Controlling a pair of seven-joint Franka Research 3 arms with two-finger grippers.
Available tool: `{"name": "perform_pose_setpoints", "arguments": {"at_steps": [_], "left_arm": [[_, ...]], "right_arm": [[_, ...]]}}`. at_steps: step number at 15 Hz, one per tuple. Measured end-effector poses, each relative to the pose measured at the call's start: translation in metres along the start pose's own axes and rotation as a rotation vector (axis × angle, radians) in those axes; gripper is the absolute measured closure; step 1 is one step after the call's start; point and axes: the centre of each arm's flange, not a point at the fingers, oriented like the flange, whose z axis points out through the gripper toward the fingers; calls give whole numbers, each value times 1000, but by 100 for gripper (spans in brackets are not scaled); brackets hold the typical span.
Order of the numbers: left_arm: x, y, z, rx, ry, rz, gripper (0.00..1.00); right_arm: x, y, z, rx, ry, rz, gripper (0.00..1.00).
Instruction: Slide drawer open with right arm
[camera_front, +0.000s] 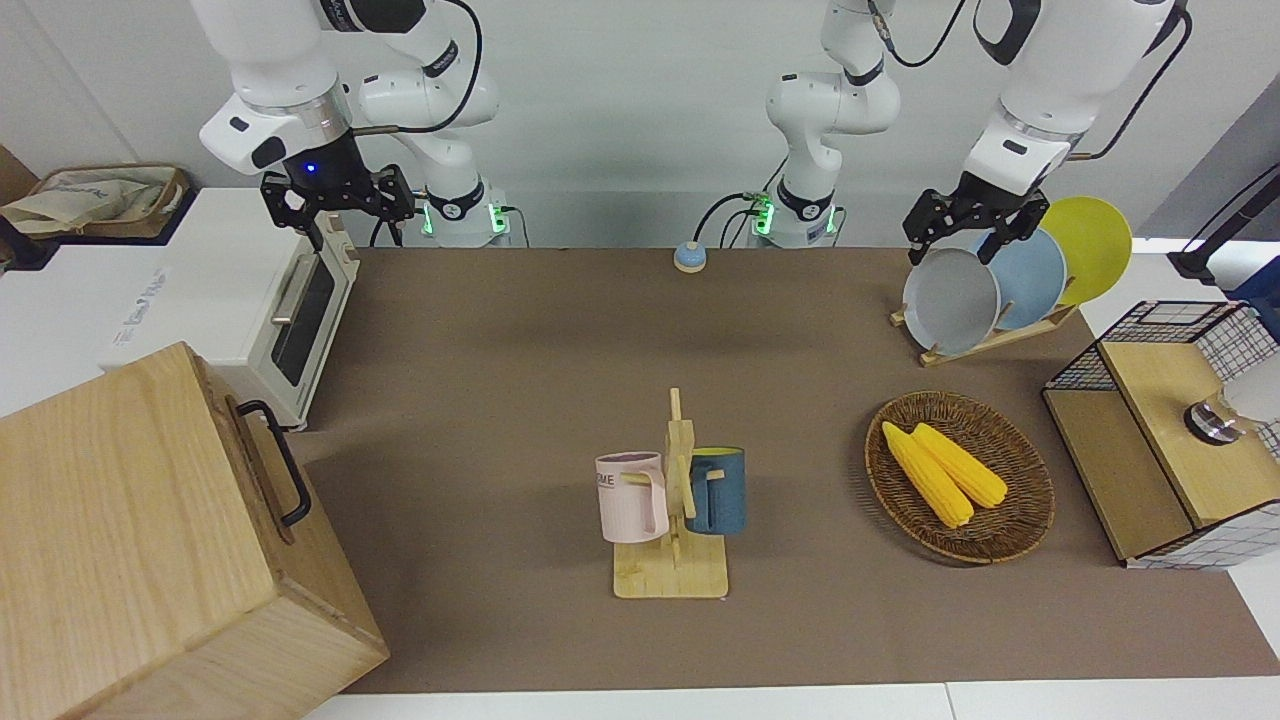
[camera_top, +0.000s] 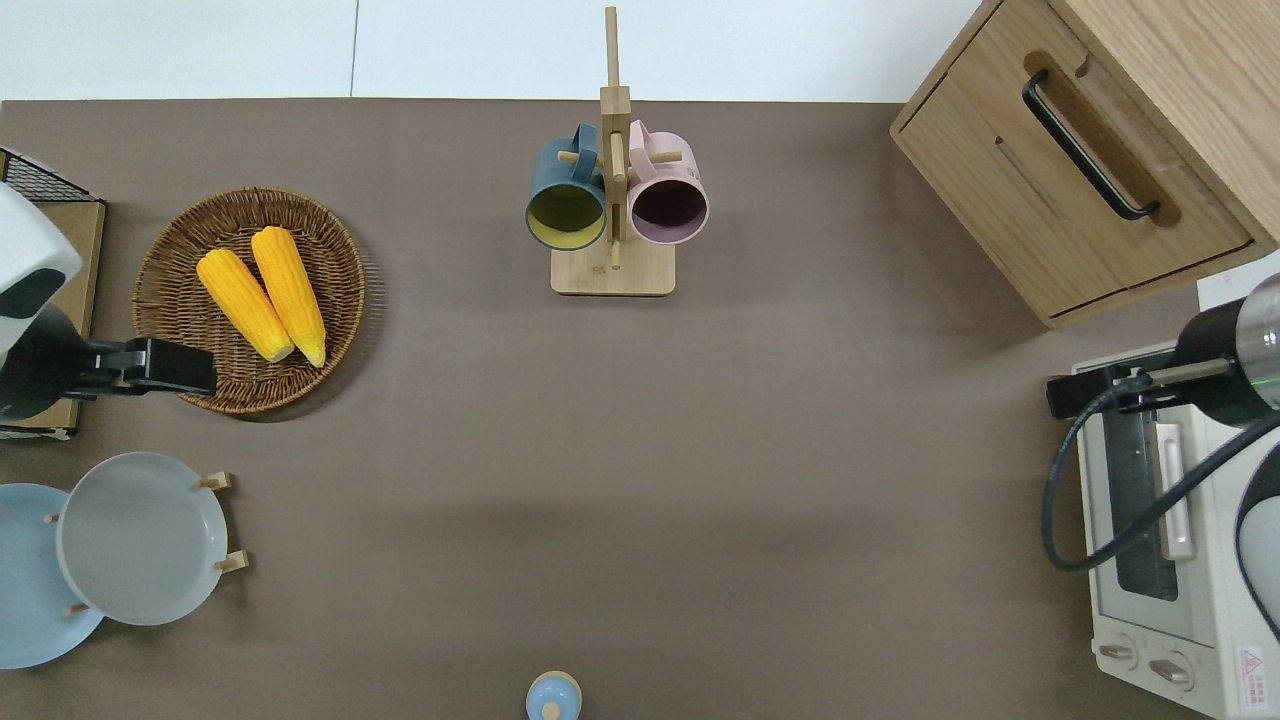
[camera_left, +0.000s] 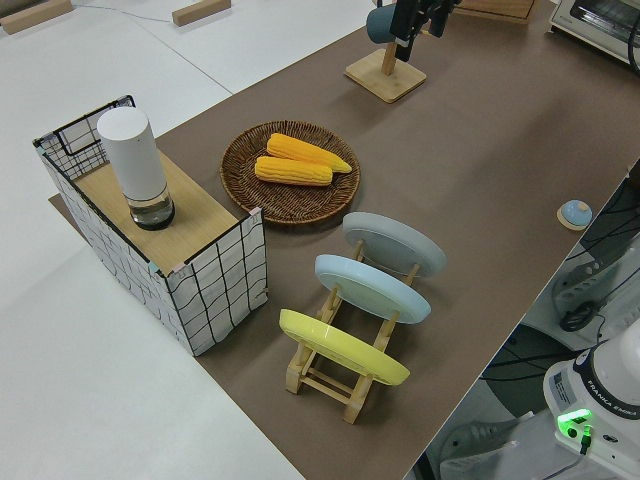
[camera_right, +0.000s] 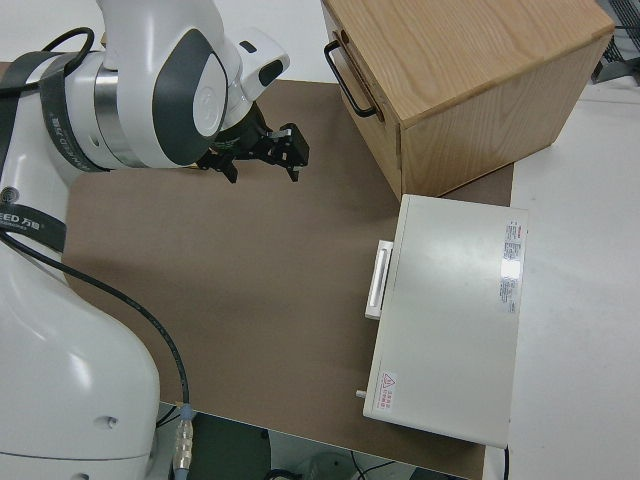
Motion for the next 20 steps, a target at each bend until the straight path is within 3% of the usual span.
{"name": "perform_pose_setpoints", "arguments": {"at_steps": [5, 15, 18, 20], "left_arm": [[0, 0, 0, 0, 0, 0, 0], [0, 0, 0, 0, 0, 0, 0], [0, 0, 0, 0, 0, 0, 0], [0, 0, 0, 0, 0, 0, 0]], "right_arm": [[-2, 0, 2, 1, -21, 1, 0], [-3, -3, 0, -23, -29, -8, 0], [-3, -16, -1, -93, -31, -28, 0], [-3, -42, -2, -155, -26, -23, 1]]}}
